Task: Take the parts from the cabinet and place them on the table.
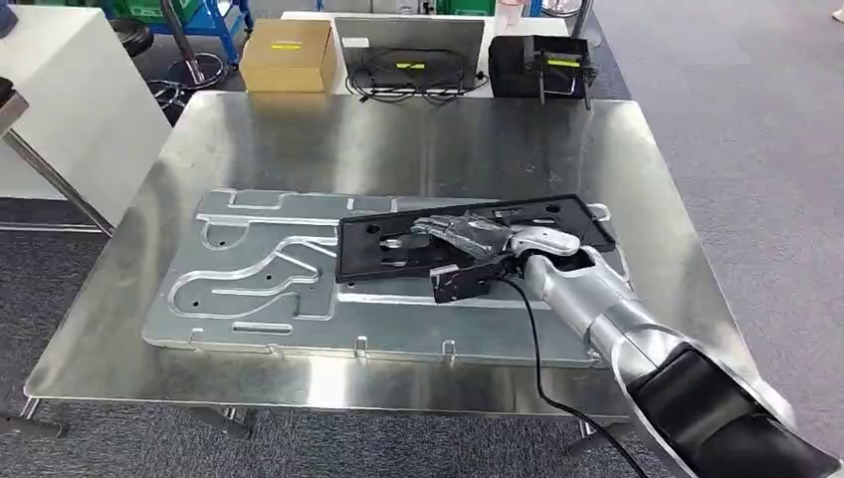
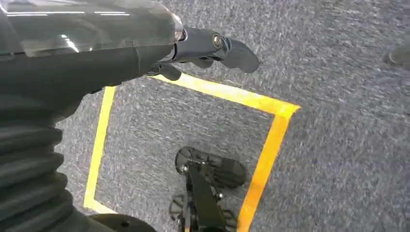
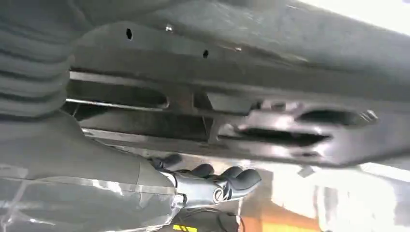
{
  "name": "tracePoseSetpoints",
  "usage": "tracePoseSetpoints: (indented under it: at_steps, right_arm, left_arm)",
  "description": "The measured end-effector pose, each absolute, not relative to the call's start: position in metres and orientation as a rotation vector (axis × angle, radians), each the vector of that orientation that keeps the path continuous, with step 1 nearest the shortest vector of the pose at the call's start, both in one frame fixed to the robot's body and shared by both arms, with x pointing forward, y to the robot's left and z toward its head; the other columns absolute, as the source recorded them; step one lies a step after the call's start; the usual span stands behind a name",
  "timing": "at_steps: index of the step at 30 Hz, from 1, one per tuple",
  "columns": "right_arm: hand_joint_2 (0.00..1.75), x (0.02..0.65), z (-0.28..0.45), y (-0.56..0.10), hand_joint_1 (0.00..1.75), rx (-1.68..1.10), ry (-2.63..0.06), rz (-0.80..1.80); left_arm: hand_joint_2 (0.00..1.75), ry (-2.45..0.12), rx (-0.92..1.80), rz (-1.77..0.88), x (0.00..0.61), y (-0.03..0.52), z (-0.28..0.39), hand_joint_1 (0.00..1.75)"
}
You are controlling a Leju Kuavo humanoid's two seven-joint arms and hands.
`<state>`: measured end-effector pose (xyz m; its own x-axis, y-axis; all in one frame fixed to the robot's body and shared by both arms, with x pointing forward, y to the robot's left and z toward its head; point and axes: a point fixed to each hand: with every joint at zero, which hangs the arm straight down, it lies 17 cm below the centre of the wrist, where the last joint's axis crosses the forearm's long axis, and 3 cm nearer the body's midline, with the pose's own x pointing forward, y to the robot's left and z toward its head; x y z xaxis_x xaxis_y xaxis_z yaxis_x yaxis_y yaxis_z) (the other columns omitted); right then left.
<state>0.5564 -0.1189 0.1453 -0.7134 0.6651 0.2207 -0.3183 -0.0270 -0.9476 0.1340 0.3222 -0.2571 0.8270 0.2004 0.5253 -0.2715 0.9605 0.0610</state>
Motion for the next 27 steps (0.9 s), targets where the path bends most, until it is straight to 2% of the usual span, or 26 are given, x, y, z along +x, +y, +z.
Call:
tracePoseSetpoints:
  at_steps: [3,8,11,12,14,15,18,22,27]
  right_arm:
    - [0.0,0.527,0.16,-0.099,0.0,-0.016,-1.665,1.608]
    - [0.0,0.507,0.213,-0.09,0.0,0.233,-1.854,1.398]
    - [0.0,0.496,0.257,-0.104,0.0,0.323,-2.068,1.155]
    - [0.0,0.499,0.292,-0.121,0.0,0.217,-2.215,1.052]
    - [0.0,0.491,0.351,-0.168,0.0,-0.237,-2.503,0.878]
    - [0.0,0.471,0.378,-0.198,0.0,-0.524,-2.627,0.767]
    - [0.0,0.38,0.406,-0.282,0.0,-1.127,-2.736,0.413]
    - [0.0,0.312,0.419,-0.336,0.0,-1.424,-2.687,0.294]
    - [0.0,0.277,0.397,-0.376,0.0,-1.593,-2.506,0.284]
  left_arm:
    - [0.0,-0.543,0.13,0.251,0.134,0.321,-0.257,0.0]
    - [0.0,-0.543,0.127,0.249,0.134,0.32,-0.257,0.0]
    - [0.0,-0.54,0.128,0.248,0.132,0.321,-0.257,0.0]
    - [0.0,-0.542,0.129,0.252,0.133,0.321,-0.257,0.0]
    - [0.0,-0.552,0.132,0.268,0.135,0.323,-0.256,0.0]
    - [0.0,-0.556,0.135,0.28,0.137,0.324,-0.255,0.0]
    - [0.0,-0.543,0.15,0.307,0.126,0.328,-0.258,0.0]
    - [0.0,-0.536,0.154,0.318,0.121,0.326,-0.259,0.0]
    - [0.0,-0.538,0.151,0.318,0.124,0.325,-0.258,0.0]
